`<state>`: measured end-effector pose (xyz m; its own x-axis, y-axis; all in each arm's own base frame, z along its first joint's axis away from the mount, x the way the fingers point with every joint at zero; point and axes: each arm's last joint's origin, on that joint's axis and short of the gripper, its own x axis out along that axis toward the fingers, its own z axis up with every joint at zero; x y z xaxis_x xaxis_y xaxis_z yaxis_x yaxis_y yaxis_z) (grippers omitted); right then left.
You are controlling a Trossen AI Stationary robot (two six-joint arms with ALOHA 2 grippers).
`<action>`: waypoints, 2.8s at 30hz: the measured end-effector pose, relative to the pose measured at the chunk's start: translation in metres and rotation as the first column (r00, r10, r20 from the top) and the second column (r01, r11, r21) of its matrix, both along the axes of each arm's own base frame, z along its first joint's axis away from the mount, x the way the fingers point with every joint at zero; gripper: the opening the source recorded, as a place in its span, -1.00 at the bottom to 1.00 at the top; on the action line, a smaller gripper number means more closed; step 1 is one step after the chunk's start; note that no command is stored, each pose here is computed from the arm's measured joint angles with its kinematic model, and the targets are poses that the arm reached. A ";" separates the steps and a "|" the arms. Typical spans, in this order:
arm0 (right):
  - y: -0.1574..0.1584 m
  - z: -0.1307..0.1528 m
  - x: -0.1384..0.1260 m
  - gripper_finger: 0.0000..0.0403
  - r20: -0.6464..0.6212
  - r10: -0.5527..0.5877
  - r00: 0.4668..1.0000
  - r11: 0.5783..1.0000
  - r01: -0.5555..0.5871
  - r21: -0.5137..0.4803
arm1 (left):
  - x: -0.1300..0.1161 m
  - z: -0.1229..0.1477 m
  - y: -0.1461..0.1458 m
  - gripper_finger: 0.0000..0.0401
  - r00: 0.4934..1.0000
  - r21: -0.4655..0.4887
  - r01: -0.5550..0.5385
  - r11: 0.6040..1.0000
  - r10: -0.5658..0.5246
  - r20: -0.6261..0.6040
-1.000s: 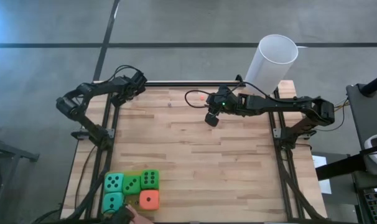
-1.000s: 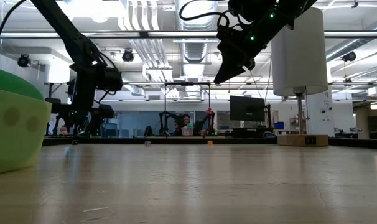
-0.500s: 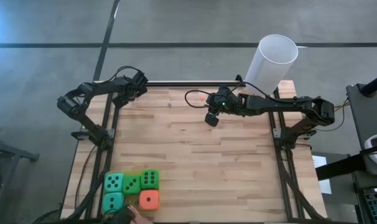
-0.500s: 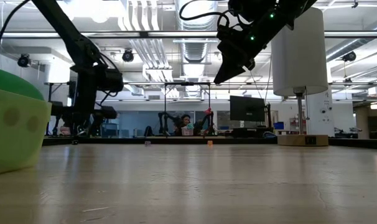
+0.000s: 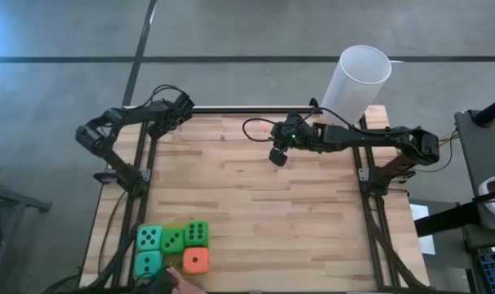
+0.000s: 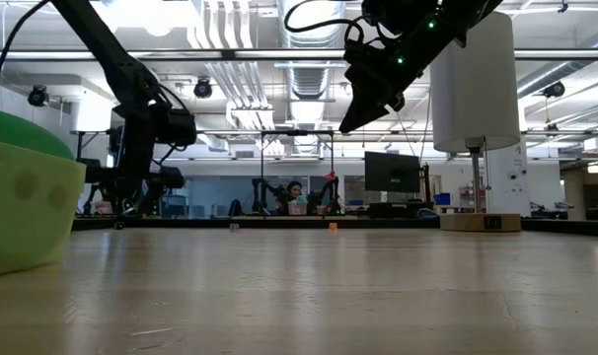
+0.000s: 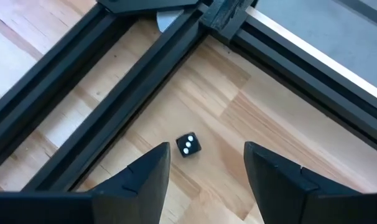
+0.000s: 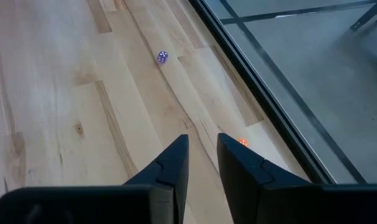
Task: Pick & Place Dice
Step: Put the black dice into the yellow bin
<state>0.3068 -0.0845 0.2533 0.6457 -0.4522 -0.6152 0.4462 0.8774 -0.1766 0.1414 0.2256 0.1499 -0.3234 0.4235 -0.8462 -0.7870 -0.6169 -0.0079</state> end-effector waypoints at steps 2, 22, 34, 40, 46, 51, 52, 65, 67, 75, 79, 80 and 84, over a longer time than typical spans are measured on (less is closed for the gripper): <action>0.000 0.000 0.000 -0.58 0.000 0.000 1.000 1.000 0.000 0.000 | 0.000 -0.002 0.001 0.04 1.000 0.000 -0.002 1.000 0.002 -0.018; 0.000 0.000 0.000 -0.66 0.000 0.000 1.000 1.000 0.000 0.000 | 0.003 -0.004 0.001 -0.08 1.000 -0.046 0.013 0.999 -0.012 0.024; 0.000 0.000 0.000 -0.59 0.000 0.000 1.000 1.000 0.000 0.000 | 0.000 0.016 -0.011 0.00 0.989 -0.149 0.086 0.985 -0.067 0.130; 0.000 0.000 0.000 -0.55 0.000 0.000 1.000 1.000 0.000 0.000 | -0.007 0.009 -0.023 0.06 0.991 -0.205 -0.009 0.979 0.035 0.126; 0.000 0.000 0.000 -0.57 0.000 0.000 1.000 1.000 0.000 0.000 | -0.011 -0.002 -0.023 0.14 0.985 -0.119 -0.088 0.989 0.104 0.138; 0.000 0.000 0.000 -0.62 0.000 0.000 1.000 1.000 0.000 0.000 | -0.010 -0.003 -0.019 0.21 0.982 -0.033 -0.127 0.991 0.131 0.138; 0.000 0.000 0.000 -0.63 0.000 0.000 1.000 1.000 0.000 0.000 | -0.010 -0.003 -0.019 0.22 0.979 -0.024 -0.144 0.989 0.146 0.139; 0.000 0.000 0.000 -0.61 0.000 0.000 1.000 1.000 0.000 0.000 | -0.010 -0.018 -0.011 0.37 0.938 0.048 -0.318 0.947 0.308 0.159; 0.000 0.000 0.000 -0.59 0.000 0.000 1.000 1.000 0.000 0.000 | -0.011 -0.021 -0.010 0.39 0.932 0.054 -0.340 0.939 0.328 0.155; 0.000 0.000 0.000 -0.55 0.000 0.000 1.000 1.000 0.000 0.000 | -0.011 -0.022 -0.008 0.46 0.906 0.080 -0.399 0.913 0.380 0.186; 0.000 0.000 0.000 -0.57 0.000 0.000 1.000 1.000 0.000 0.000 | -0.012 -0.022 -0.008 0.50 0.908 0.083 -0.397 0.914 0.378 0.182; 0.000 0.000 0.000 -0.58 0.000 0.000 1.000 1.000 0.000 0.000 | -0.012 -0.022 -0.008 0.51 0.908 0.082 -0.397 0.914 0.378 0.182; 0.000 0.000 0.000 -0.62 0.000 0.000 1.000 1.000 0.000 0.000 | -0.012 -0.022 -0.008 0.55 0.910 0.082 -0.392 0.916 0.373 0.179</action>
